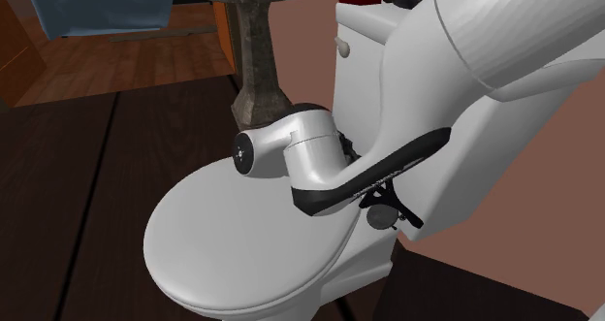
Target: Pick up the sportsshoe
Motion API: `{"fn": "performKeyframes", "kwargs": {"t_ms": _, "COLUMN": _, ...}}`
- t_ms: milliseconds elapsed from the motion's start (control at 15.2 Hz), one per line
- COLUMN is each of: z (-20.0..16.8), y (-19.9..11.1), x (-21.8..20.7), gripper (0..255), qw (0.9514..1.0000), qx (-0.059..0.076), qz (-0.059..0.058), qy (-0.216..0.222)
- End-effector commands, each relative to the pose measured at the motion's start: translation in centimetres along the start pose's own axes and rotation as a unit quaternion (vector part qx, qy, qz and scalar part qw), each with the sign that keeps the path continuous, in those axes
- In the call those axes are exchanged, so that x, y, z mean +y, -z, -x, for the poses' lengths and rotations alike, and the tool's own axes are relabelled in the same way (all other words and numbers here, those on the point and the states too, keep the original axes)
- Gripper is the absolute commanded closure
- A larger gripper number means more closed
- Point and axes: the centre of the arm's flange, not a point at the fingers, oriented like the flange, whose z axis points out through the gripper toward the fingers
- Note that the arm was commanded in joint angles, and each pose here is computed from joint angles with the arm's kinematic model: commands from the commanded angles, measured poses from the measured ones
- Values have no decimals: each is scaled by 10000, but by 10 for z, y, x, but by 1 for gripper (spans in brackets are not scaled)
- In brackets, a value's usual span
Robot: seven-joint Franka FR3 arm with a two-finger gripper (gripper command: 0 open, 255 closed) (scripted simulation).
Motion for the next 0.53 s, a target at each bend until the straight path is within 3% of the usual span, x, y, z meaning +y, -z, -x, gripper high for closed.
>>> {"fn": "performKeyframes", "kwargs": {"t_ms": 0, "z": -1, "y": 4, "x": 9, "gripper": 255, "qw": 10000, "qx": 1, "qz": 1, "qy": -1}}
{"fn": "performKeyframes", "kwargs": {"t_ms": 462, "z": -4, "y": 23, "x": 41, "gripper": 255, "qw": 10000, "qx": 1, "qz": 1, "qy": -1}}
